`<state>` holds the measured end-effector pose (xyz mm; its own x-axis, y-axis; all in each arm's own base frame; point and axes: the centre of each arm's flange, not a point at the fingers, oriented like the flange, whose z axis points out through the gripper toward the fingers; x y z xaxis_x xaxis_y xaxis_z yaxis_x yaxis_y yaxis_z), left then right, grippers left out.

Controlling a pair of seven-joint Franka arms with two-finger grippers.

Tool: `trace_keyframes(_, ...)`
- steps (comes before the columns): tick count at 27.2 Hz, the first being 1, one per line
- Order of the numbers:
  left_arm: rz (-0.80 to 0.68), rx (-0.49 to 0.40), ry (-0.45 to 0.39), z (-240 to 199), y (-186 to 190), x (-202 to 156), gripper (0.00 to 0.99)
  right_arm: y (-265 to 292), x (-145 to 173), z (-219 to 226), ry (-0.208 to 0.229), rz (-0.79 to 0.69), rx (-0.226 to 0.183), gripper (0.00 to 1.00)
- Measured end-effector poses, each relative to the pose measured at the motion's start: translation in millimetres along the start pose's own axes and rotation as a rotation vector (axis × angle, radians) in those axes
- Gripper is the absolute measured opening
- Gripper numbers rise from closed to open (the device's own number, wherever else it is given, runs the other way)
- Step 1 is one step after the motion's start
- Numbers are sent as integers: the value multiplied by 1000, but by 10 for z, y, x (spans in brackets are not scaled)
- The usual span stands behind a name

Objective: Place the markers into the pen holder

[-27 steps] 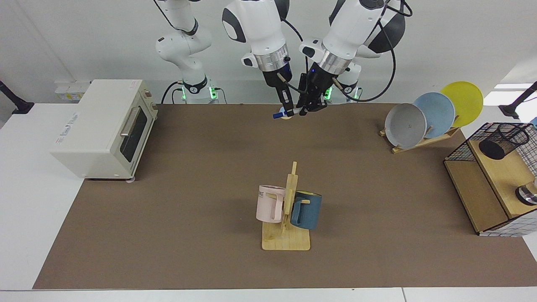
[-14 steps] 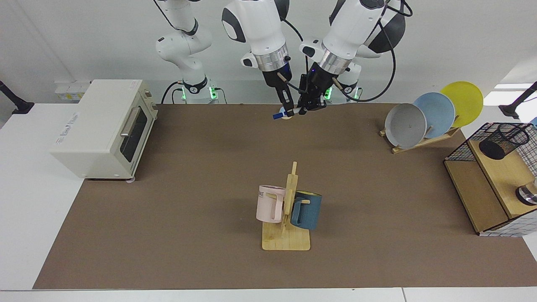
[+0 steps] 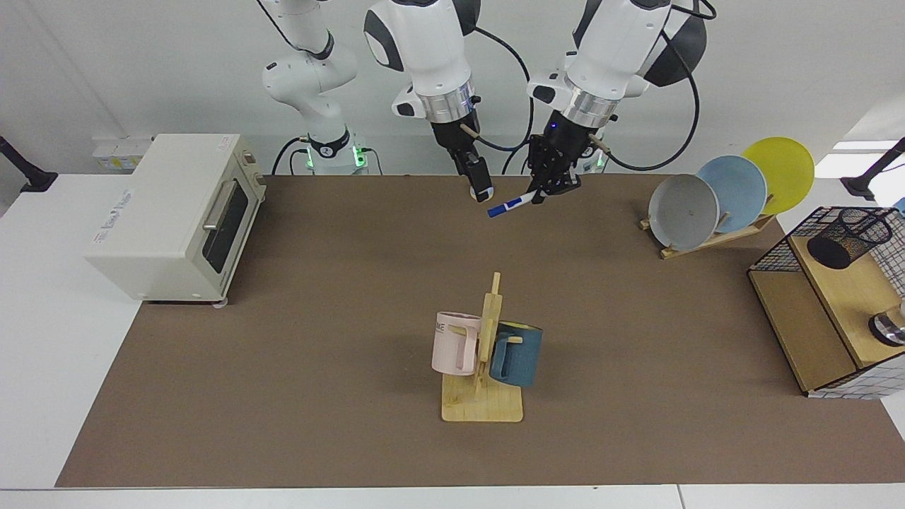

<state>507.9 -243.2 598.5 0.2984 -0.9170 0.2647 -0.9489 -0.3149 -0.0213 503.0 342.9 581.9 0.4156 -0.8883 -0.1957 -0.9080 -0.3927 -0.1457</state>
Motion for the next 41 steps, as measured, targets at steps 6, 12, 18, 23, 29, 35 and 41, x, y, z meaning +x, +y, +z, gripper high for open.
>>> trace_keyframes(6,-66,29,-32,-127,-259,-349,167,92,470,-134,9,-245,-80,1000)
trace_keyframes(12,-124,55,-114,-202,-505,-760,167,153,900,-245,36,-480,-129,1000)
trace_keyframes(18,-178,91,-181,-291,-721,-1143,167,229,1450,-407,48,-651,-158,1000)
trace_keyframes(23,-218,130,-252,-463,-873,-1469,167,372,1951,-619,57,-805,-186,1000)
trace_keyframes(29,-185,193,-330,-779,-1004,-1734,167,460,2216,-745,99,-962,-234,1000)
trace_keyframes(35,-102,248,-437,-1056,-1140,-2034,167,497,2261,-832,124,-1032,-251,1000)
trace_keyframes(41,-16,309,-595,-1254,-1213,-2199,167,554,2285,-949,133,-1053,-244,1000)
